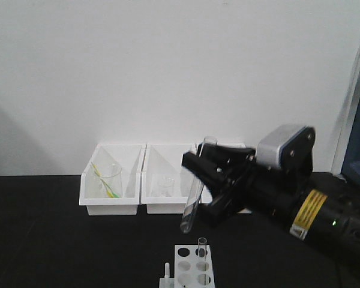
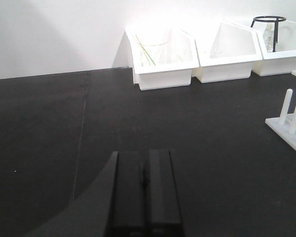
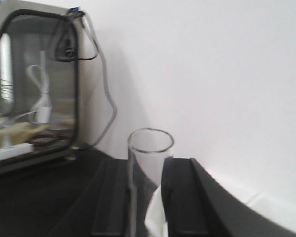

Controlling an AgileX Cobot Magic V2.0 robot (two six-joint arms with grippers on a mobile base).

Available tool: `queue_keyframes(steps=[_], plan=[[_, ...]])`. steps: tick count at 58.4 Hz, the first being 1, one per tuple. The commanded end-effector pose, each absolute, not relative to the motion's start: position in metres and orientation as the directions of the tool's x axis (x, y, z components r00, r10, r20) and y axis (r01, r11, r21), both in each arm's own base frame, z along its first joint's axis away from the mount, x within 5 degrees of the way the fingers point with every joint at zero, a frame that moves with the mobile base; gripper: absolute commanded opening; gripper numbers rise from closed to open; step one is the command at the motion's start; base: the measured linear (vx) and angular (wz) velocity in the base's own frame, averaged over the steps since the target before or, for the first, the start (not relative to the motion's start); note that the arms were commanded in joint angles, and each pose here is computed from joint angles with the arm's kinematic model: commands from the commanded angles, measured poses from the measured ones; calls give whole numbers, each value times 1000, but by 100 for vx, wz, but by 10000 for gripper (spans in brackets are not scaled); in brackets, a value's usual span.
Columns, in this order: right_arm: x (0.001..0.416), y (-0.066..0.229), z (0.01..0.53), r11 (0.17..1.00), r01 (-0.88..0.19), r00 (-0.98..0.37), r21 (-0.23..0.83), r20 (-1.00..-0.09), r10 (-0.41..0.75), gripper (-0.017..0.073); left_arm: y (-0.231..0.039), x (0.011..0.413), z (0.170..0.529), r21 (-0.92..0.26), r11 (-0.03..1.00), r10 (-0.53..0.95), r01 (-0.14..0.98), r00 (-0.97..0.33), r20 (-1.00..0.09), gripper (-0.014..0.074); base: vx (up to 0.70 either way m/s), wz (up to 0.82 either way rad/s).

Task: Flip and reinsert test tube from rack
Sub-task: 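Rotate the held test tube upside down with the right gripper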

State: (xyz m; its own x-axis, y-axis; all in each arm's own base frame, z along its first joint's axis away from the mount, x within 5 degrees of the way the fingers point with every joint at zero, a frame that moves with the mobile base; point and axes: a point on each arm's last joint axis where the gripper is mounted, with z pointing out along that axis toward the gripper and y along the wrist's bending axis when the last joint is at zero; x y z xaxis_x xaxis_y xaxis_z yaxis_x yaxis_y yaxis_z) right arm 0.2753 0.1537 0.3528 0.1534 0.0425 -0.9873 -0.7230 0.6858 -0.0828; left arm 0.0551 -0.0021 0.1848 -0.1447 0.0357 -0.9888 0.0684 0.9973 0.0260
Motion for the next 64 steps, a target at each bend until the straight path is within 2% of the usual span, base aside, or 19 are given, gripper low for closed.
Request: queue_keyframes(steps=[1, 5, 7, 10, 14, 17, 19, 23, 26, 31, 32, 33, 34, 36, 38, 42, 44, 57, 64], plan=[[265, 148, 393, 702, -662, 306, -263, -950, -66, -13, -3, 55, 194, 11, 997, 16, 80, -58, -998, -6, 0, 0], [264, 146, 401, 610, -531, 469, -588, -804, -367, -13, -3, 55, 194, 11, 997, 16, 80, -58, -998, -6, 0, 0], [263, 145, 399, 492, -439, 545, -752, -658, -520, -13, -3, 55, 194, 11, 997, 16, 80, -58, -998, -6, 0, 0], [263, 144, 393, 205, -264, 643, -943, -330, -691, -13, -3, 55, 194, 11, 997, 16, 80, -58, -998, -6, 0, 0], [262, 143, 385, -83, -95, 687, -992, -4, -727, -13, -3, 55, 194, 11, 997, 16, 80, -58, -998, -6, 0, 0], [261, 143, 380, -205, -35, 702, -978, 122, -701, -12, -3, 55, 194, 11, 997, 16, 80, -58, -998, -6, 0, 0], [261, 143, 379, -221, -31, 711, -975, 133, -690, -11, -3, 55, 194, 11, 997, 16, 80, -58, -998, -6, 0, 0], [260, 144, 380, -168, -76, 716, -983, 63, -695, -10, -3, 55, 194, 11, 997, 16, 80, -58, -998, -6, 0, 0], [261, 144, 382, -49, -151, 695, -987, -71, -716, -10, -3, 55, 194, 11, 997, 16, 80, -58, -998, -6, 0, 0], [266, 139, 391, 358, -356, 534, -863, -502, -680, -10, -3, 55, 194, 11, 997, 16, 80, -58, -998, -6, 0, 0], [269, 136, 395, 507, -411, 455, -758, -652, -606, -10, -3, 55, 194, 11, 997, 16, 80, -58, -998, -6, 0, 0], [270, 135, 396, 561, -430, 413, -707, -707, -574, -10, -3, 55, 194, 11, 997, 16, 80, -58, -998, -6, 0, 0], [272, 131, 400, 691, -462, 319, -555, -832, -454, -10, -3, 55, 194, 11, 997, 16, 80, -58, -998, -6, 0, 0], [274, 127, 401, 787, -473, 212, -395, -919, -334, -10, -3, 55, 194, 11, 997, 16, 80, -58, -998, -6, 0, 0], [277, 121, 405, 892, -444, 34, -85, -996, -78, -10, -3, 55, 194, 11, 997, 16, 80, -58, -998, -6, 0, 0], [280, 113, 402, 920, -339, -158, 195, -976, 149, -10, -3, 55, 194, 11, 997, 16, 80, -58, -998, -6, 0, 0], [281, 111, 398, 922, -291, -224, 257, -955, 196, -10, -3, 55, 194, 11, 997, 16, 80, -58, -998, -6, 0, 0], [290, 115, 384, 939, -302, -243, 162, -966, 88, -10, -3, 55, 194, 11, 997, 16, 80, -58, -998, -6, 0, 0], [284, 123, 372, 890, -431, -111, 150, -987, 113, -10, -3, 55, 194, 11, 997, 16, 80, -58, -998, -6, 0, 0]])
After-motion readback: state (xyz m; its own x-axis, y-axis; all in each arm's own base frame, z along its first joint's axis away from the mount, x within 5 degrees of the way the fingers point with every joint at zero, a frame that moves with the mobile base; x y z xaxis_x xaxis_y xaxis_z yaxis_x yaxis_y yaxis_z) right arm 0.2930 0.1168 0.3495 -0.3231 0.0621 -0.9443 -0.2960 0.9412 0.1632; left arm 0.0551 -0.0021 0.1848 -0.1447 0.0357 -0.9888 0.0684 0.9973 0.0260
